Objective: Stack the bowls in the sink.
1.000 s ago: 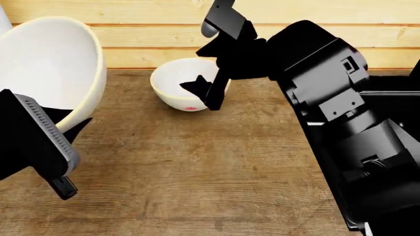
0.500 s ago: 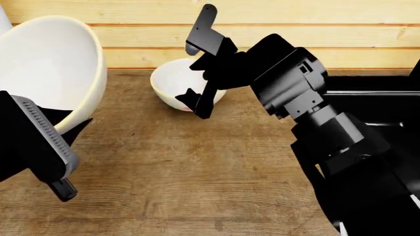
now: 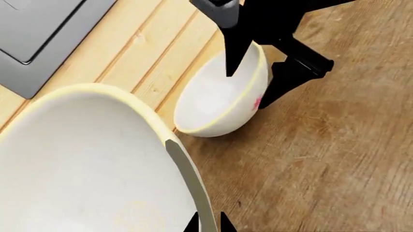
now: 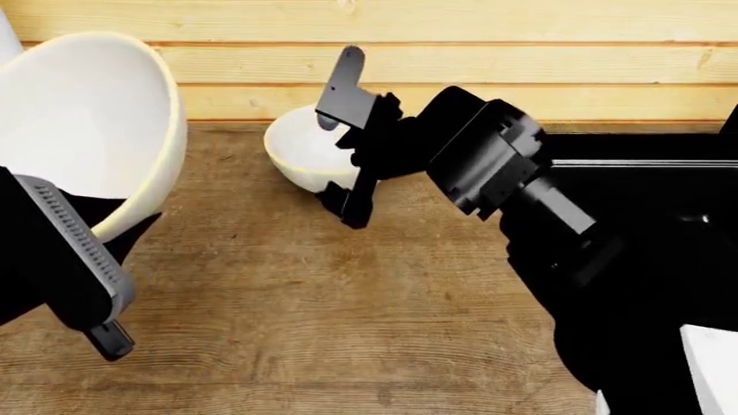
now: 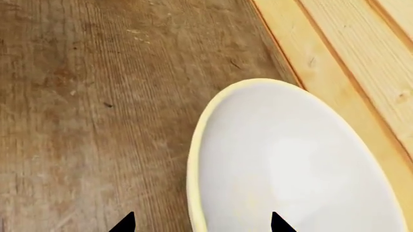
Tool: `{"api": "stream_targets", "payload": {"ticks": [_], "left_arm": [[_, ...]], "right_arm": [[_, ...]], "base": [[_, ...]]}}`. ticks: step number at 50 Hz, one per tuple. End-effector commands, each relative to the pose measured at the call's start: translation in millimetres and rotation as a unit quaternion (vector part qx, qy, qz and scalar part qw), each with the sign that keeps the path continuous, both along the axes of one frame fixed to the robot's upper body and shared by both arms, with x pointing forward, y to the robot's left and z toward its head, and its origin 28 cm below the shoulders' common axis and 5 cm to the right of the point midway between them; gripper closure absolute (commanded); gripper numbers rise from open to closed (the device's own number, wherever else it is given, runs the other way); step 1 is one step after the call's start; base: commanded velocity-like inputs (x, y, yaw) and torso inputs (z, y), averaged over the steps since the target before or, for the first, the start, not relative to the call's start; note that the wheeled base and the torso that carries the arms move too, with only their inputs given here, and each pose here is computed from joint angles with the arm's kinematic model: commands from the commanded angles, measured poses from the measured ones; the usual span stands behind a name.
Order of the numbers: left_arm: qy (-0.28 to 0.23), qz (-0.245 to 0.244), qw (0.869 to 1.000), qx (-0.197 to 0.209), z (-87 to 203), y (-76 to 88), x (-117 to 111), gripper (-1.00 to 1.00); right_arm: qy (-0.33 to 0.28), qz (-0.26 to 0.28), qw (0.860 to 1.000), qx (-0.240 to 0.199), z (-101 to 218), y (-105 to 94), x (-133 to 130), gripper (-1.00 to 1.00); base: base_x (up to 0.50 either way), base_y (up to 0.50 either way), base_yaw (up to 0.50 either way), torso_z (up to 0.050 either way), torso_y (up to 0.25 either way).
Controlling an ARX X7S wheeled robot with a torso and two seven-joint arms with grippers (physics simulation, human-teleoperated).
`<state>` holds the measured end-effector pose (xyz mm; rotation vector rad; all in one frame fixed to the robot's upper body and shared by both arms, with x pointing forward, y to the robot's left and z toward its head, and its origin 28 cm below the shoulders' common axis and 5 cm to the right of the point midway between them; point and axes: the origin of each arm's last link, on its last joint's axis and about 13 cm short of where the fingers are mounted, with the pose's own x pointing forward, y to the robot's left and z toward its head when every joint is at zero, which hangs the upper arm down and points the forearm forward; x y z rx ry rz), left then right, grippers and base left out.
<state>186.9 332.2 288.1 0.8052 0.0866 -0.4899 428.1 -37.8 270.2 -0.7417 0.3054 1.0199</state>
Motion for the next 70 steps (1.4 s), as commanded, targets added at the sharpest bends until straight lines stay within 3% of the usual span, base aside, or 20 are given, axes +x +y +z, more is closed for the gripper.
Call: {"api": "stream_targets", "payload": {"ticks": [1,45,46,70], "left_arm": [[-0.019,0.005,1.0,0.001,3.6,0.8,-1.7,1.0],[-0.017,0.014,1.0,-0.008,-4.0,7.8,-5.7,1.0],[-0.017,0.014,1.0,-0.008,-4.5,7.9,-5.6,1.0],[-0.022,0.012,1.0,-0.012,-4.3,7.7,-5.8,1.0]], "right_arm": [[-0.001,-0.017,1.0,-0.016,-8.5,-3.1,1.1,-1.0],[0.001,-0.042,0.998,-0.043,-22.2,-4.3,-0.4,-1.0],[-0.001,-0.041,0.998,-0.044,-21.7,-4.2,-0.4,1.0],[-0.01,-0.036,0.998,-0.044,-16.1,-3.8,0.2,1.0]], "base": [[0.0,0.0,0.0,0.0,0.0],[0.0,0.0,0.0,0.0,0.0],[0.0,0.0,0.0,0.0,0.0],[0.0,0.0,0.0,0.0,0.0]]}}
